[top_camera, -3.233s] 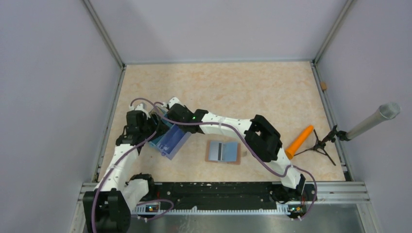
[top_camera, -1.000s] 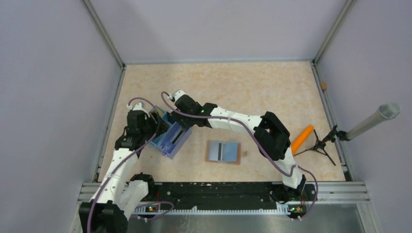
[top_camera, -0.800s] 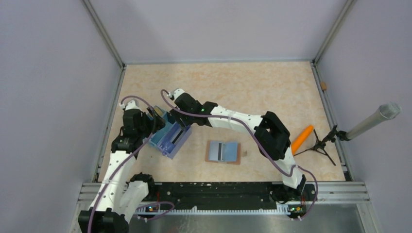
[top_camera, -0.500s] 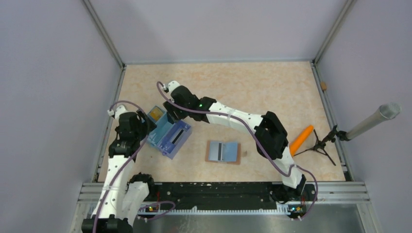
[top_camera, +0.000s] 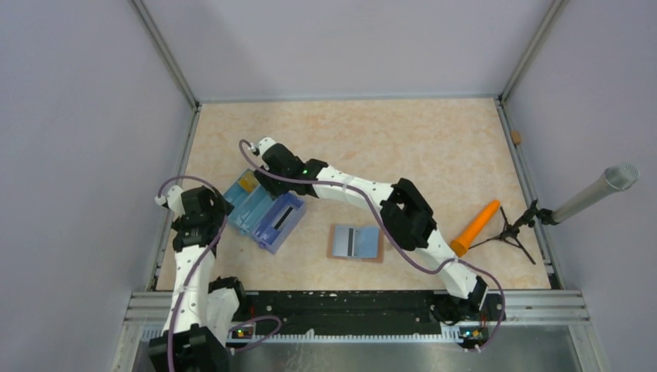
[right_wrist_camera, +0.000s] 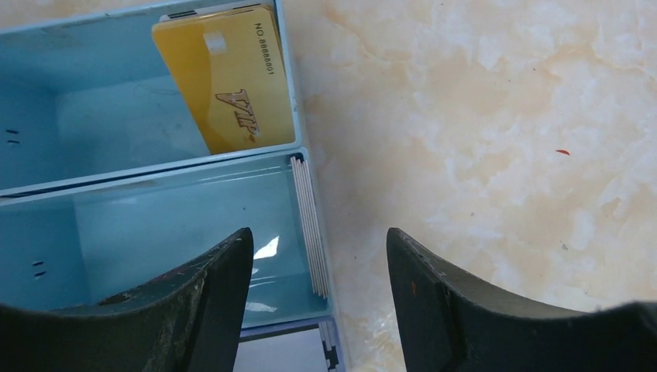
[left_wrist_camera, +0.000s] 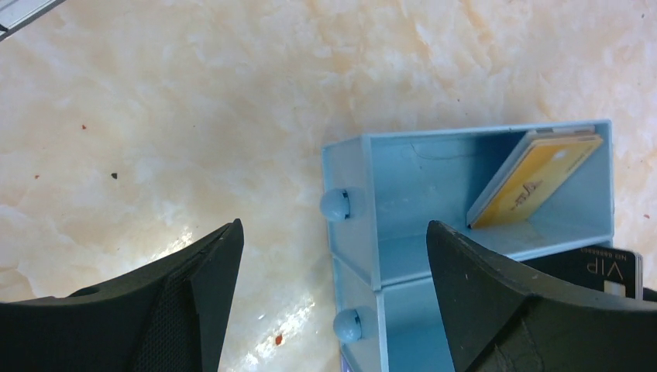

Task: Put the credit cards into the card holder
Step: Pick up the credit card from the storage box.

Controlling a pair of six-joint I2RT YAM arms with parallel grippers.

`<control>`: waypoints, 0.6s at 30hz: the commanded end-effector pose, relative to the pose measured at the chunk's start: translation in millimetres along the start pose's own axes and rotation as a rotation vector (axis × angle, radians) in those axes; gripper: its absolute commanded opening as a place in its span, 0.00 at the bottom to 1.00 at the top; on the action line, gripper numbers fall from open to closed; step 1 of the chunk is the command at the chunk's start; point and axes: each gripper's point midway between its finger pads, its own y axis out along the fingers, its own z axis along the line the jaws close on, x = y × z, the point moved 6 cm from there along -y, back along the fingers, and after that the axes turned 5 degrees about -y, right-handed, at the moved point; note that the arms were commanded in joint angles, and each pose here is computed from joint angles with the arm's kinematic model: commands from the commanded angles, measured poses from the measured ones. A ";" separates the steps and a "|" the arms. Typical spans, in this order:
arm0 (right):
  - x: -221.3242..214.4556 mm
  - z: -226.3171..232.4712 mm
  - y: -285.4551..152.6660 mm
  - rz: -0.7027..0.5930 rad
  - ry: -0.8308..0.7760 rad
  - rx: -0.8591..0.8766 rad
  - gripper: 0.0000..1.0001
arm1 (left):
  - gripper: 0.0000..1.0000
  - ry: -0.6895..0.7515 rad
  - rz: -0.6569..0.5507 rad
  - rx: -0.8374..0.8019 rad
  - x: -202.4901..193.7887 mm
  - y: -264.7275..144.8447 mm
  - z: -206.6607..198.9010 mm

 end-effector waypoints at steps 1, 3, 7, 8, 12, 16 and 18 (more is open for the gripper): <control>21.8 -1.6 0.9 -0.059 -0.021 -0.054 0.63 | 0.90 -0.073 -0.036 -0.043 12.5 15.3 -5.2; 21.7 -3.0 5.1 -0.062 -0.028 -0.092 0.62 | 0.88 -0.080 -0.021 -0.037 12.3 22.4 -2.9; 19.4 -7.4 13.4 -0.060 -0.039 -0.150 0.58 | 0.81 -0.097 0.011 -0.028 8.6 35.6 1.2; 19.4 -8.2 14.1 -0.058 -0.043 -0.158 0.57 | 0.78 -0.098 0.020 -0.022 7.0 38.3 2.3; 16.8 -10.1 17.9 -0.050 -0.053 -0.177 0.55 | 0.69 -0.091 0.041 -0.016 3.5 44.0 3.9; 17.8 -11.7 16.9 -0.052 -0.052 -0.195 0.52 | 0.59 -0.075 0.040 -0.013 3.7 46.1 4.5; 22.9 -10.0 12.3 -0.066 -0.054 -0.203 0.51 | 0.51 -0.065 0.042 -0.004 3.8 47.0 5.4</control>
